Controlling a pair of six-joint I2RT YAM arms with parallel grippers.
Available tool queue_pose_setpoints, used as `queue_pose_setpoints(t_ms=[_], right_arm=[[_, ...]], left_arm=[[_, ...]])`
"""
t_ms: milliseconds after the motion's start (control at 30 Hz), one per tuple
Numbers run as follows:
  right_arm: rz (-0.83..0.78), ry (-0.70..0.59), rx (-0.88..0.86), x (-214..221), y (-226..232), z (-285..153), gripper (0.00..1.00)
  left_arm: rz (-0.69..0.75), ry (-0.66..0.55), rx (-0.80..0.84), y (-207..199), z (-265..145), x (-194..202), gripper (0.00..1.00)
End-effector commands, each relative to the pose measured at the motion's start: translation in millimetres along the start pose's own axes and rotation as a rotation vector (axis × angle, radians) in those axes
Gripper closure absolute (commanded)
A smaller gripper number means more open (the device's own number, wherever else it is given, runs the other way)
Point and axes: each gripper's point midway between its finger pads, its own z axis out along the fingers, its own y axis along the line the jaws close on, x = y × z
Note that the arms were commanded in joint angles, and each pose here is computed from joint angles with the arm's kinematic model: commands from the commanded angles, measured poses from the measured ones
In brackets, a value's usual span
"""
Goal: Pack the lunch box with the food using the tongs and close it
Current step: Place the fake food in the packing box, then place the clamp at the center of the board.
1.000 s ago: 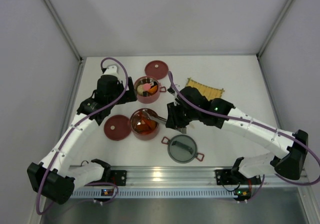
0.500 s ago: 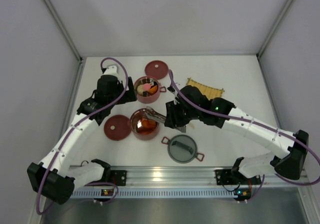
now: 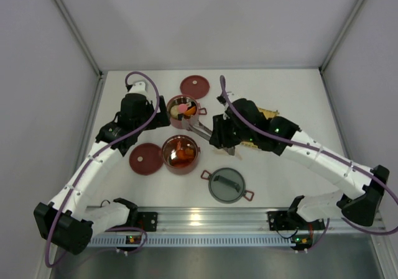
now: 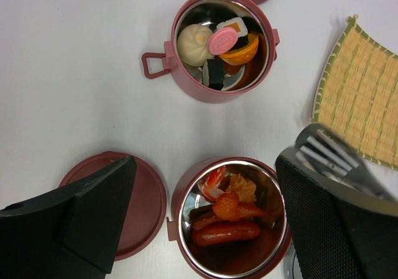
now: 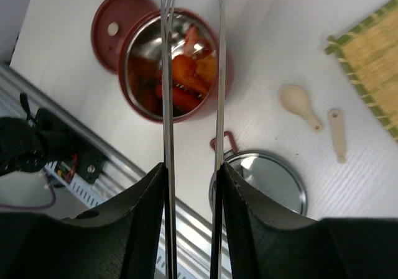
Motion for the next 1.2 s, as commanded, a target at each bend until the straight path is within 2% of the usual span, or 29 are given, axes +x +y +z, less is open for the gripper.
queue_pose_setpoints(t_ms=[0,300,600,800,1000,1167], right_arm=[[0.076,-0.145,0.110,-38.2,-42.3,-23.7,0.62],[0.288,-0.284,0.458,-43.1,-186.0,-72.0,0.60],[0.494,-0.360,0.703,-22.7,-301.3,-106.5,0.60],[0.539,-0.382,0.821,-21.1,-360.4,-98.9,0.61],[0.523,-0.311,0.900,-11.3,-411.4,-74.7,0.56],[0.538,-0.229,0.918,7.6,-434.9,-54.8,0.53]], left_arm=[[-0.001,-0.022,-0.005,0.9,-0.2,-3.6,0.01],[0.002,-0.019,0.005,-0.9,-1.3,-3.7,0.01],[-0.003,-0.024,0.028,-4.8,-4.1,-5.3,0.01],[0.002,-0.010,0.041,-7.7,-1.9,-2.3,0.01],[0.001,-0.021,0.040,-6.6,-4.5,-4.4,0.01],[0.002,-0.026,0.038,-6.0,-5.9,-5.3,0.01]])
